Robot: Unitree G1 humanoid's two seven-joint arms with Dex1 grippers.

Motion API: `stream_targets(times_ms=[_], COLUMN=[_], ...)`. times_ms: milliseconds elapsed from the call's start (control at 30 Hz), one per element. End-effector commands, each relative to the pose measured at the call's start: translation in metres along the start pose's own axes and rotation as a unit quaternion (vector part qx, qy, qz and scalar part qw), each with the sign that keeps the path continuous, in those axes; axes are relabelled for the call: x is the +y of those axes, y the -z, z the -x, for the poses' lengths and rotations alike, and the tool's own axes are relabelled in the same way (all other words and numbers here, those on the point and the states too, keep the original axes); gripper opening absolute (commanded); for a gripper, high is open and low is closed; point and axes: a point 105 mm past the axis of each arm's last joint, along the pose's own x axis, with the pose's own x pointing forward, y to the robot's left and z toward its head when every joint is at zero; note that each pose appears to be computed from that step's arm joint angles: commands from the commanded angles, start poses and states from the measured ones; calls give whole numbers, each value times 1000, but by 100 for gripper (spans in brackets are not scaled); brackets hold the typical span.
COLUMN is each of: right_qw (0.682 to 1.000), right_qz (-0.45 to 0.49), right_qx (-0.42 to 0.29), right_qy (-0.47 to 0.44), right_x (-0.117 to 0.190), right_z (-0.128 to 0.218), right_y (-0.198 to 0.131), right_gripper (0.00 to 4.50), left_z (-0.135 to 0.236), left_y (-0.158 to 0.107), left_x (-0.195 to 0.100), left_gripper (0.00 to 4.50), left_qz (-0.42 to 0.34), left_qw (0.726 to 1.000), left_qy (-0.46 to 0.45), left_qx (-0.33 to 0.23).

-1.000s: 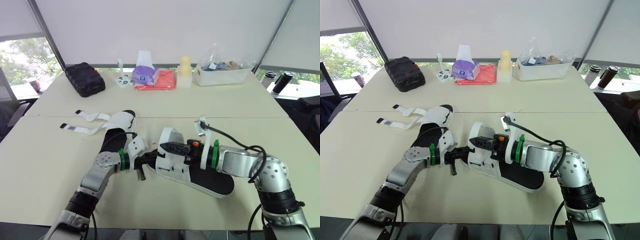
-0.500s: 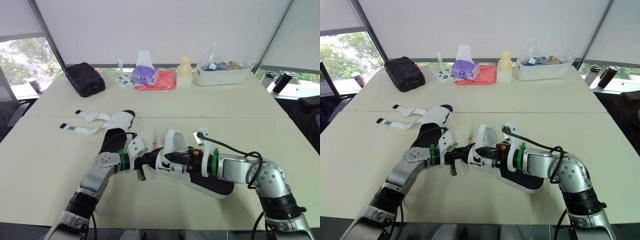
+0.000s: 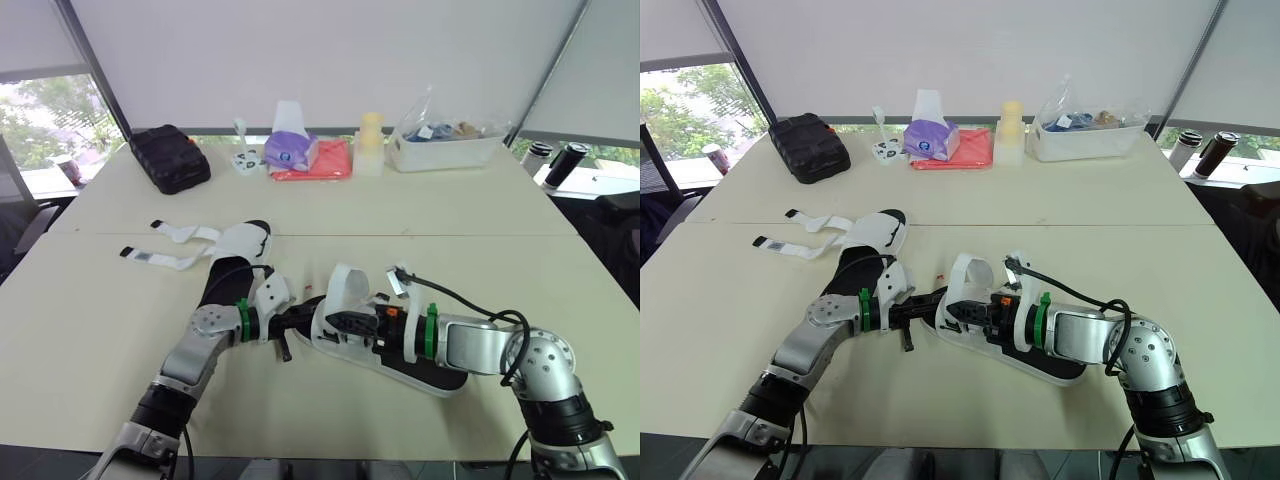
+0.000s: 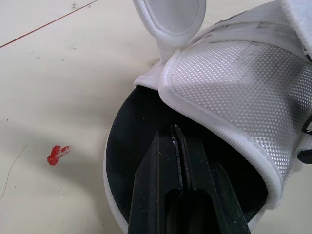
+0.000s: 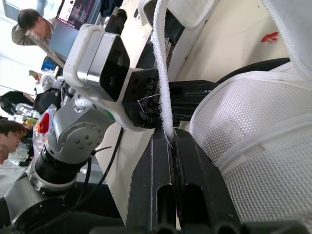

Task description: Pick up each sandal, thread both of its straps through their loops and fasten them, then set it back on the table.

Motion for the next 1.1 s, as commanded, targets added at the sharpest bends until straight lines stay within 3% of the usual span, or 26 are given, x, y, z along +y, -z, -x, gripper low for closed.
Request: stream_targets(times_ms=[33, 500, 767, 1100], right_qw=[1000, 999, 1000, 997], right_qz=[-11, -38, -25, -55], right_qx=[-8, -4, 9, -41], right_qy=[-21, -26, 10, -26], right_x=[9, 13, -2, 8], right_z=[-2, -1, 0, 1], right_y=[-4, -1, 7, -16], right_gripper=[5, 5, 5, 5], left_z=[-2, -1, -2, -1], left_y=[31, 33, 33, 33], left_x=[-10, -13, -14, -14], left_gripper=[0, 0, 0, 0], left_qz=[27, 28, 29, 30], left_qw=[998, 998, 998, 998], left_qy=[11, 12, 11, 12], left_qx=[54, 55, 54, 55])
